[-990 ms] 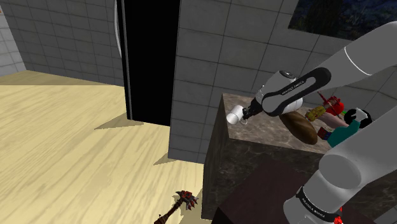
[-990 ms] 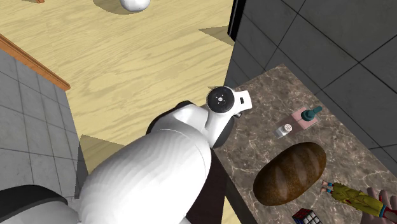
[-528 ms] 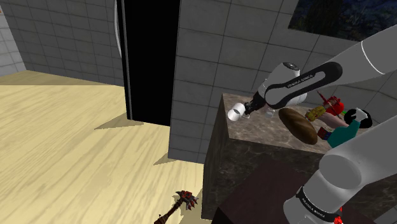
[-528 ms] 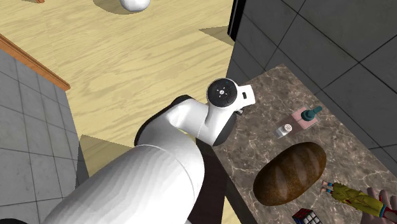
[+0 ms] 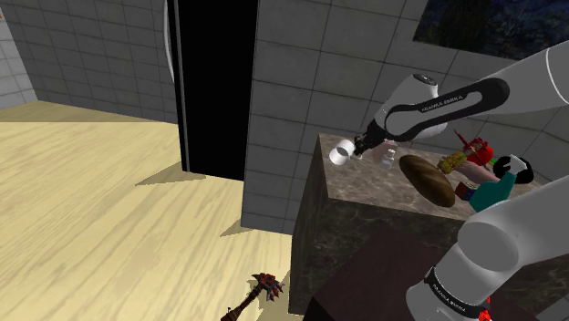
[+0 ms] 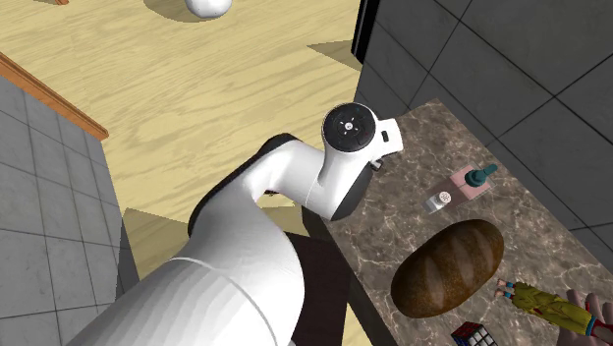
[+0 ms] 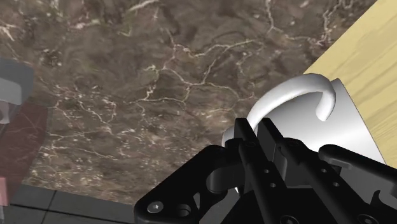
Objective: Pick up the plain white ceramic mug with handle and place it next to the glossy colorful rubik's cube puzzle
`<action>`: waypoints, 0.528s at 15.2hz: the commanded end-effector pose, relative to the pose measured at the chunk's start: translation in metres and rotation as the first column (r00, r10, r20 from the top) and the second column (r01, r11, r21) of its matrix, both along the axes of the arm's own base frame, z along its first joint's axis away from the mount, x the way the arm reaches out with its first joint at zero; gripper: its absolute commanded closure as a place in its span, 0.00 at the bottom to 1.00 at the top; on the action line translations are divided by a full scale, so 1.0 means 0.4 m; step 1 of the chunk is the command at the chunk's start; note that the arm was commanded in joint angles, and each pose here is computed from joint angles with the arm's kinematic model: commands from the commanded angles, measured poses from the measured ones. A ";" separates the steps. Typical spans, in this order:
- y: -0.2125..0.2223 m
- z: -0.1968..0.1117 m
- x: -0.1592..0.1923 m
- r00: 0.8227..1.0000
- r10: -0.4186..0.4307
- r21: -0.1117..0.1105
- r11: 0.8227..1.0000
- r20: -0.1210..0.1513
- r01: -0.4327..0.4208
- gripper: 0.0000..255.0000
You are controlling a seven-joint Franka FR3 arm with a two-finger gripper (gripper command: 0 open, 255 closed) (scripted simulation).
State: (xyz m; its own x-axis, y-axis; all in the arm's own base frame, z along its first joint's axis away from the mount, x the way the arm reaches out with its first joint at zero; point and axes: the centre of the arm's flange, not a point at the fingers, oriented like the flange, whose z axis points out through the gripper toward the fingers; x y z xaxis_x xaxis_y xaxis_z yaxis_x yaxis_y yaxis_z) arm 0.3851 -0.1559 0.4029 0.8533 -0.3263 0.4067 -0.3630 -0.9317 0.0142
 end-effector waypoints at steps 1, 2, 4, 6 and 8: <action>0.004 0.026 0.002 1.000 0.000 0.000 1.000 -0.001 0.000 1.00; 0.004 0.040 0.002 1.000 0.000 0.000 1.000 -0.001 0.000 1.00; 0.004 0.066 0.002 1.000 0.000 0.000 1.000 -0.001 0.000 1.00; 0.004 0.092 0.002 1.000 0.000 0.000 1.000 -0.001 0.000 1.00; -0.023 0.095 -0.017 1.000 0.000 0.000 1.000 -0.001 0.000 1.00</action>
State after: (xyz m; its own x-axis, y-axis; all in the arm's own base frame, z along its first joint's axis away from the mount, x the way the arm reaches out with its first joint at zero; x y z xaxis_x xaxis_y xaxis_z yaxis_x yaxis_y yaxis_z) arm 0.3828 -0.1587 0.4397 0.8534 -0.3264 0.4064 -0.3632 -0.9316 0.0144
